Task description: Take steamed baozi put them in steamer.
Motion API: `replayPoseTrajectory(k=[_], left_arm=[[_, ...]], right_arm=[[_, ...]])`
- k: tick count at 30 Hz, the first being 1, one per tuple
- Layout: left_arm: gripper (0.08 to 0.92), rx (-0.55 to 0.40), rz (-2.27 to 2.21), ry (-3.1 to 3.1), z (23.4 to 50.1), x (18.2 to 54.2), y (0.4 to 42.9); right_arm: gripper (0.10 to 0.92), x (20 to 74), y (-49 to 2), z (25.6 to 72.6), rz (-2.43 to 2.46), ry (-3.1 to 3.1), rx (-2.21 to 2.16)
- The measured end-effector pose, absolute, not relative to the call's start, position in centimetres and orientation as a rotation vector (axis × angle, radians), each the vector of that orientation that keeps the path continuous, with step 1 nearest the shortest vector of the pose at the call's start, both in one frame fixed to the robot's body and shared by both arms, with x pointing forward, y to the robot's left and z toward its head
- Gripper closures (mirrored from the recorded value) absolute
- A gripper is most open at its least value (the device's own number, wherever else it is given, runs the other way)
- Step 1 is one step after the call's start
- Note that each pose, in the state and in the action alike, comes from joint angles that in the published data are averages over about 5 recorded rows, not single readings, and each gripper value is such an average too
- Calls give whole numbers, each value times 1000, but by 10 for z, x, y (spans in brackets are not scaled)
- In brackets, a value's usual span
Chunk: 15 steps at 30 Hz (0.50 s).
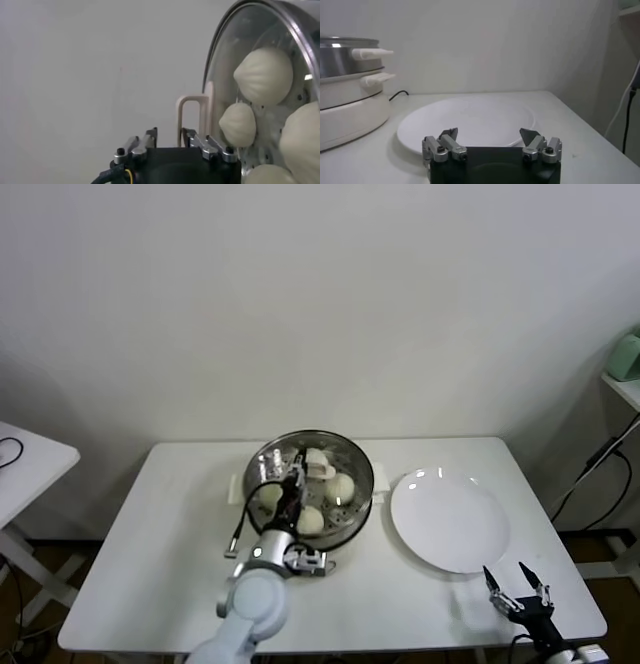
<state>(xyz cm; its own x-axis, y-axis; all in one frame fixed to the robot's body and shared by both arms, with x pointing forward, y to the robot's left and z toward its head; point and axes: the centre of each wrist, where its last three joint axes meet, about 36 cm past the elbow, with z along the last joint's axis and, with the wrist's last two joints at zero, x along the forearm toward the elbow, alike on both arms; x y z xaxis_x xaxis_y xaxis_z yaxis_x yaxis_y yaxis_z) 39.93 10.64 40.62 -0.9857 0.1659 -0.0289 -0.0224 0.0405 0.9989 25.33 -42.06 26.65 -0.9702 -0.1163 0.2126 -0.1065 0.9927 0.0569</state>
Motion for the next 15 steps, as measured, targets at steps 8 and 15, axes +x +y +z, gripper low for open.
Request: replayPoseTrajectory(k=[8,15], left_arm=[[384,138,2040,2193,415,391,118],[196,139,1951,2241,425,374,126]], right_arm=[[200,252,-421,265,-59,-2909,174],[200,254,-417,263,-70,-2910,186]])
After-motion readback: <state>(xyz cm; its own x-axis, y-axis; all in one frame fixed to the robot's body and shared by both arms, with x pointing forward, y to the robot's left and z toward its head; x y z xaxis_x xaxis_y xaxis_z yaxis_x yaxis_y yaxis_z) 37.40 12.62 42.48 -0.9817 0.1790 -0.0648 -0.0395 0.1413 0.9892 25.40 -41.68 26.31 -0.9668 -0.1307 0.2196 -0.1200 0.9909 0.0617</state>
